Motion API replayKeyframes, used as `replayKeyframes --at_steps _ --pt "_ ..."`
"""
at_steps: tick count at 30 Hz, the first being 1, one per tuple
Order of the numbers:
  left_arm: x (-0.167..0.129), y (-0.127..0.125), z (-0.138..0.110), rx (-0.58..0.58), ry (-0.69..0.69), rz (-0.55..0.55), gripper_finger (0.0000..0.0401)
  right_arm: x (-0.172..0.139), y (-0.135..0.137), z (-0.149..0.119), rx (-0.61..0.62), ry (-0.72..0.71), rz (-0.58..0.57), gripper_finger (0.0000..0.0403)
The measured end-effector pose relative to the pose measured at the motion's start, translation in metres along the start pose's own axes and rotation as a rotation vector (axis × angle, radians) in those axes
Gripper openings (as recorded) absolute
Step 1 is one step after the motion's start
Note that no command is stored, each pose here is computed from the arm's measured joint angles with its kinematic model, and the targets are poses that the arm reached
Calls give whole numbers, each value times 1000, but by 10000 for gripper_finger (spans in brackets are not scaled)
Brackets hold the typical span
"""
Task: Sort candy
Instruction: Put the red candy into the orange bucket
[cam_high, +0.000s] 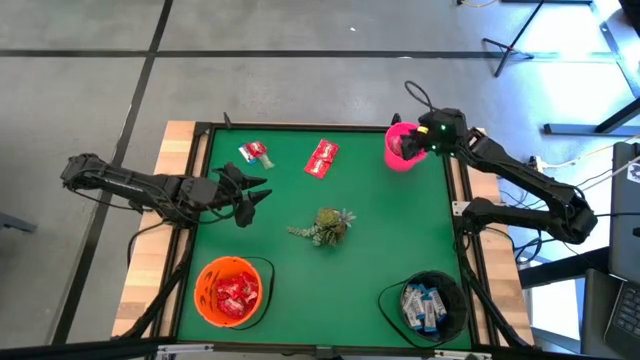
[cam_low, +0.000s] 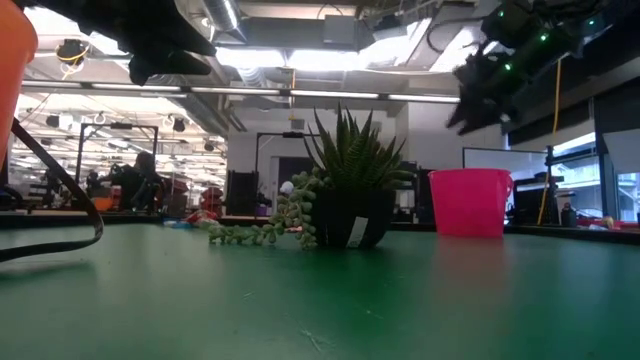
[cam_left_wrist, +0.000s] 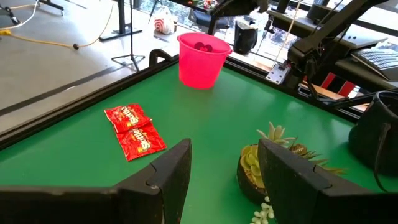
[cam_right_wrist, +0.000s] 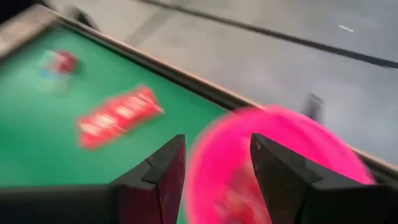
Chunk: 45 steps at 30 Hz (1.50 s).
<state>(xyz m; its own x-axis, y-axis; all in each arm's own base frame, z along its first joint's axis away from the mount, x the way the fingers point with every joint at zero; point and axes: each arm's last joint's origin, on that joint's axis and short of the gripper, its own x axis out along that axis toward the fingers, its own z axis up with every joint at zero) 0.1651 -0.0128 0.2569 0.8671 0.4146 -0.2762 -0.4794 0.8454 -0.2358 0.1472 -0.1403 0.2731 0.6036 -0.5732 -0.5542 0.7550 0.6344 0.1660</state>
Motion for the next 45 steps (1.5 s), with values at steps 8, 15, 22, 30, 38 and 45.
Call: replayKeyframes --at_steps 8,15,22,30,38,45 --pt "0 0 0 -17 -8 16 179 5 51 22 -57 -267 325 179" --pt "0 0 0 -22 -8 16 179 38 90 17 -171 -248 406 179" --pt "0 0 0 -26 -6 13 179 85 114 19 -255 -117 453 179" --pt "0 0 0 -25 8 -14 179 136 134 29 -336 30 457 179" --pt "0 -1 -1 -24 19 -33 179 179 143 30 -381 170 443 220" --pt "0 -1 -1 -19 20 -33 179 202 129 25 -346 240 215 289"
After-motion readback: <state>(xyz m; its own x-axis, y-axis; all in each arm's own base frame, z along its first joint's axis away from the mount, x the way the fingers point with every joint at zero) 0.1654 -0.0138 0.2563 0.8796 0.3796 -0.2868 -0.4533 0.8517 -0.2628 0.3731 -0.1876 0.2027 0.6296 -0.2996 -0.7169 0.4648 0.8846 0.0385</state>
